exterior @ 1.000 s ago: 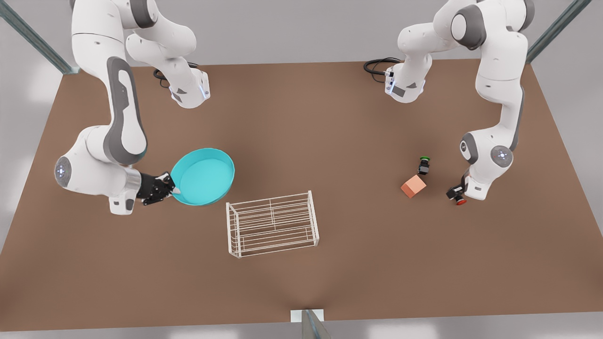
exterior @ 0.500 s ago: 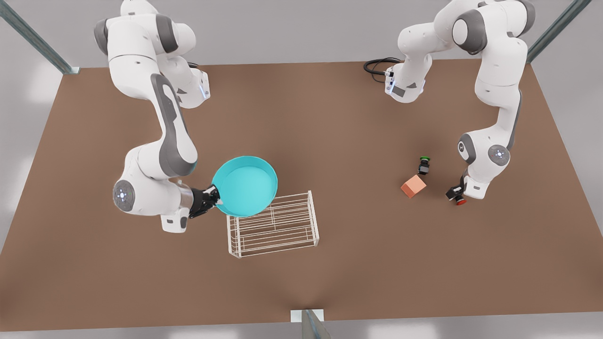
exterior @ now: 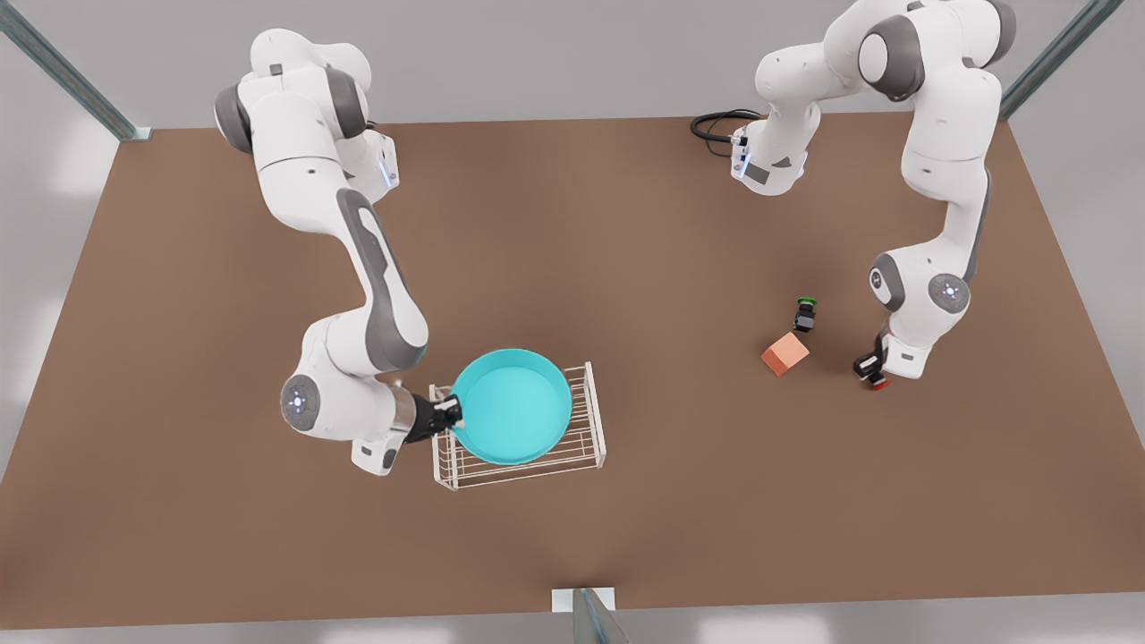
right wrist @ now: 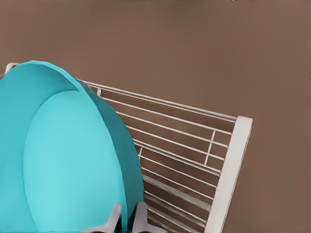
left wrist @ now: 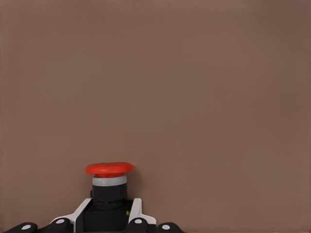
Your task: Place the plate on the shelf with right arm and place the red button switch in the plate with left arm
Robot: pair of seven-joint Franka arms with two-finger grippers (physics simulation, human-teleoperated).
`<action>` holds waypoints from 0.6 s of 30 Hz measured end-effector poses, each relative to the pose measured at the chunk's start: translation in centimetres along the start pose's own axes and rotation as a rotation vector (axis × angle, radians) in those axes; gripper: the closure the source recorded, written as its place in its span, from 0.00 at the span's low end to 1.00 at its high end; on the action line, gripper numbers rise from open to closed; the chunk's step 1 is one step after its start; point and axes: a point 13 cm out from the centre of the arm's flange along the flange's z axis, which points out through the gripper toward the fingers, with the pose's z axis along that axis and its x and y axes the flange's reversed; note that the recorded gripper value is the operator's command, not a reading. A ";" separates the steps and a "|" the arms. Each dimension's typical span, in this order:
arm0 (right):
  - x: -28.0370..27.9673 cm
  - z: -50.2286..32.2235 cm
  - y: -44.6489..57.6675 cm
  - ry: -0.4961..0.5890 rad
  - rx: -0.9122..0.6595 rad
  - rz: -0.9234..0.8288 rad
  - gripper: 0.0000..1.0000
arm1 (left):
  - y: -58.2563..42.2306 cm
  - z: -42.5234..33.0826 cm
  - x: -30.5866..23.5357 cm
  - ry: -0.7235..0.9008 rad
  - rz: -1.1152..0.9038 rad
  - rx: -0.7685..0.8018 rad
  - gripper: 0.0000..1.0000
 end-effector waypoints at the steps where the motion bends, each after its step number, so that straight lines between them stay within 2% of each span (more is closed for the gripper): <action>1: -0.1 0.1 0.1 -0.006 0.001 0.009 0.20 | -0.2 -0.8 -0.5 -0.010 0.001 0.003 0.50; 2: -0.4 0.1 0.2 -0.015 0.004 0.019 0.00 | -0.4 -1.7 -1.0 -0.019 0.004 0.006 0.50; 4: -0.8 -0.7 0.1 -0.037 0.012 0.037 0.00 | -0.8 -2.9 -1.5 -0.027 0.010 0.010 0.50; 7: -1.5 -12.5 3.9 -0.168 0.011 0.017 0.00 | -3.1 -7.3 -4.8 -0.065 0.032 0.024 0.50; 9: 0.3 -18.9 2.0 -0.183 0.107 0.025 0.00 | -6.4 -10.0 -5.9 -0.065 0.067 0.038 0.50; 12: 5.7 -23.5 -5.9 -0.056 0.327 0.109 0.00 | -16.7 -16.2 -6.4 -0.054 0.157 0.092 0.50; 14: 10.0 -25.4 -11.2 0.044 0.410 0.212 0.00 | -26.0 -19.9 -3.0 -0.012 0.229 0.141 0.50; 17: 21.3 -25.8 -14.0 0.166 0.350 0.338 0.00 | -39.2 -24.8 4.7 0.046 0.298 0.190 0.50; 18: 23.5 -25.2 -14.4 0.189 0.345 0.360 0.00 | -42.5 -26.2 6.8 0.062 0.295 0.204 0.50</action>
